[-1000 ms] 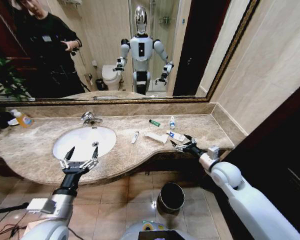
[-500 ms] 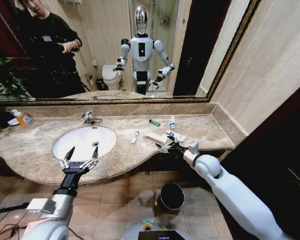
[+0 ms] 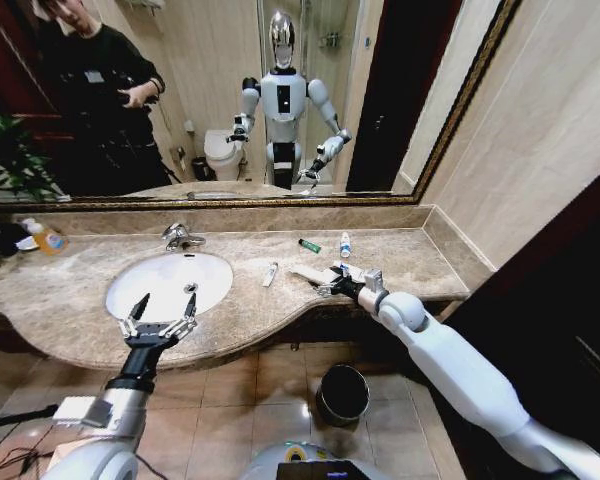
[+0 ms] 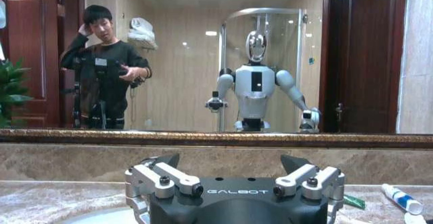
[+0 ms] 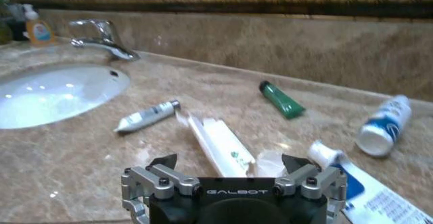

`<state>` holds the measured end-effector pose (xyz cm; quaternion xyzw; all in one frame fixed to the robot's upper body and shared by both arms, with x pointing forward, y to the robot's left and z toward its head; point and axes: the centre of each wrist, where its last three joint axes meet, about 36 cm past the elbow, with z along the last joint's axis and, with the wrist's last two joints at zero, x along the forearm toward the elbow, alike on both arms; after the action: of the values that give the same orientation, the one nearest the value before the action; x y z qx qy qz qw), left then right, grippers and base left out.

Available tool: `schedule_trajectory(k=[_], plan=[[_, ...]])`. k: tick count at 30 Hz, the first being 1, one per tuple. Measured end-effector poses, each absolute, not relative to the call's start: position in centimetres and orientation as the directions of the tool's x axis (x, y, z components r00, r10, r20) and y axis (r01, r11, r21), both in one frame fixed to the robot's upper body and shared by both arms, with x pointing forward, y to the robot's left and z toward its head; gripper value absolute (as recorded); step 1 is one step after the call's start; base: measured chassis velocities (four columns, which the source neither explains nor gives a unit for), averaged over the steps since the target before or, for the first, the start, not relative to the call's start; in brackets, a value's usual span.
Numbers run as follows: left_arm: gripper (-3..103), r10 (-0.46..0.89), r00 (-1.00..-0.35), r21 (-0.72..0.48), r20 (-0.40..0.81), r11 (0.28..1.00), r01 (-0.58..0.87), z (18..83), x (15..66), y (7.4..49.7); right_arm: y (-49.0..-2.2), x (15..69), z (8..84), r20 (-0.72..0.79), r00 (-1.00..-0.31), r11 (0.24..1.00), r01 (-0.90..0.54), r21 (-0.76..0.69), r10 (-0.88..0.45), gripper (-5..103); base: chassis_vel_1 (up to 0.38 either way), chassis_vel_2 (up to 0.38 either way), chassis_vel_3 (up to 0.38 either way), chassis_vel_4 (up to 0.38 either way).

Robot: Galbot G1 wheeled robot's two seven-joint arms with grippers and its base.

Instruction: Pick up the trash from the sink and place it in the trash bin.

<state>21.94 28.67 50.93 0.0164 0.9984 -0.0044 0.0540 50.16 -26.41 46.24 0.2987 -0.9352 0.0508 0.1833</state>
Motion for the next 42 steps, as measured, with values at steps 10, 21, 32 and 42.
schedule_trajectory(k=[10, 21, 32, 42], plan=[[100, 0.032, -0.994, -0.007, -0.108, 0.999, 0.033, 50.9, 21.9, 28.7, -26.3, 50.3, 45.7, 0.376, -0.761, 0.831, -0.553, 0.049, -0.529, 100, 0.0, 0.0, 0.0, 0.0], [100, 0.032, -0.994, -0.007, -0.108, 0.999, 0.033, 50.9, 21.9, 28.7, -25.4, 49.3, 45.3, 0.372, -0.76, 0.829, -0.556, 0.053, -0.533, 100, 0.0, 0.0, 0.0, 0.0], [100, 0.032, -0.994, -0.007, -0.108, 0.999, 0.033, 50.9, 21.9, 28.7, -24.9, 49.3, 44.4, 0.377, -0.779, 0.849, -0.527, 0.042, -0.501, 93, 0.0, 0.0, 0.0, 0.0], [100, 0.032, -0.994, -0.007, -0.108, 0.999, 0.033, 50.9, 21.9, 28.7, -24.5, 49.1, 43.7, 0.364, -0.806, 0.871, -0.491, 0.031, -0.467, 55, 0.0, 0.0, 0.0, 0.0]])
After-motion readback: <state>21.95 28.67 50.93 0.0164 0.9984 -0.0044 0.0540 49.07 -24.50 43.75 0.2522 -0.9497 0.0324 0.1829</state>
